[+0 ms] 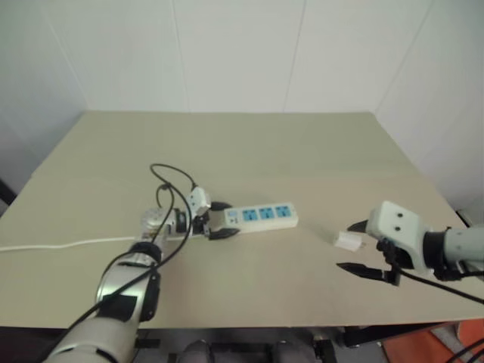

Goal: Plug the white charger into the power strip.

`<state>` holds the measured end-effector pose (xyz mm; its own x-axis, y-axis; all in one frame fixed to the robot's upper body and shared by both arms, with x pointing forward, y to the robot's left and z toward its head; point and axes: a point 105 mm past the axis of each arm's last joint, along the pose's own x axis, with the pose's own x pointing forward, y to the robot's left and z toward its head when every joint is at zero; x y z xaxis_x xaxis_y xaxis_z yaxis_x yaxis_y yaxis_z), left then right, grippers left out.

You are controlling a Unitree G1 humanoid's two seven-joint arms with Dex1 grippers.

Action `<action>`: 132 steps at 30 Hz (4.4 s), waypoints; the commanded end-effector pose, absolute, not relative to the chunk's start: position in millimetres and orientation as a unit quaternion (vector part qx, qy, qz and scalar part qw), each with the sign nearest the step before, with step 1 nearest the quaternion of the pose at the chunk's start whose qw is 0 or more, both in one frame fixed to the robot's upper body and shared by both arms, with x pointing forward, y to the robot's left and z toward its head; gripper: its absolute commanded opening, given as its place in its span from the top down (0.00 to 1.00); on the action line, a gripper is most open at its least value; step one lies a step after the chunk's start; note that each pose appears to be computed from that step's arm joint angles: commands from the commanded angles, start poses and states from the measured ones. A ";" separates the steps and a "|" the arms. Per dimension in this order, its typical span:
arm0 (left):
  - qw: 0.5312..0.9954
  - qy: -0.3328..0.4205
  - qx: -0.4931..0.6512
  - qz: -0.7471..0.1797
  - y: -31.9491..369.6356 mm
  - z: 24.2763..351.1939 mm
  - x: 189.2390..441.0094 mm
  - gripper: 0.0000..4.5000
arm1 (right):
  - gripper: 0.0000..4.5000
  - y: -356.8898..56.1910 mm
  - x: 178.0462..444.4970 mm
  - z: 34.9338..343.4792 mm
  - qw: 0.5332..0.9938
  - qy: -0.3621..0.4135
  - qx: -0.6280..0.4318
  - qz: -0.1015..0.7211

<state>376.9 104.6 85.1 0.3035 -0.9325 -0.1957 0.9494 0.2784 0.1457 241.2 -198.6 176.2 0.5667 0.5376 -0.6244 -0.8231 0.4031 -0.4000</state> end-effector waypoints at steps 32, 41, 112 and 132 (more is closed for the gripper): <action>0.873 0.044 0.077 -0.480 113.9 105.6 304.7 0.28 | 0.00 -179.8 260.3 164.6 0.820 0.158 -0.351 0.424; 0.909 0.052 0.034 -0.413 119.2 94.7 305.9 0.01 | 0.00 -173.4 272.9 163.6 0.813 0.145 -0.356 0.438; 0.846 -0.018 0.050 -0.530 119.4 74.8 306.0 0.29 | 0.00 -186.1 271.0 171.5 0.831 0.152 -0.356 0.399; 0.765 0.017 0.069 -0.640 110.4 68.5 304.9 0.29 | 0.00 -212.5 324.7 163.2 0.676 0.368 -0.503 0.393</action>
<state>308.8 115.3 76.7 0.2145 -0.9736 -0.0776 0.9738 0.2071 0.0937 320.7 -210.0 153.6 0.3951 0.1879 -0.8992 -0.9116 0.2012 -0.3585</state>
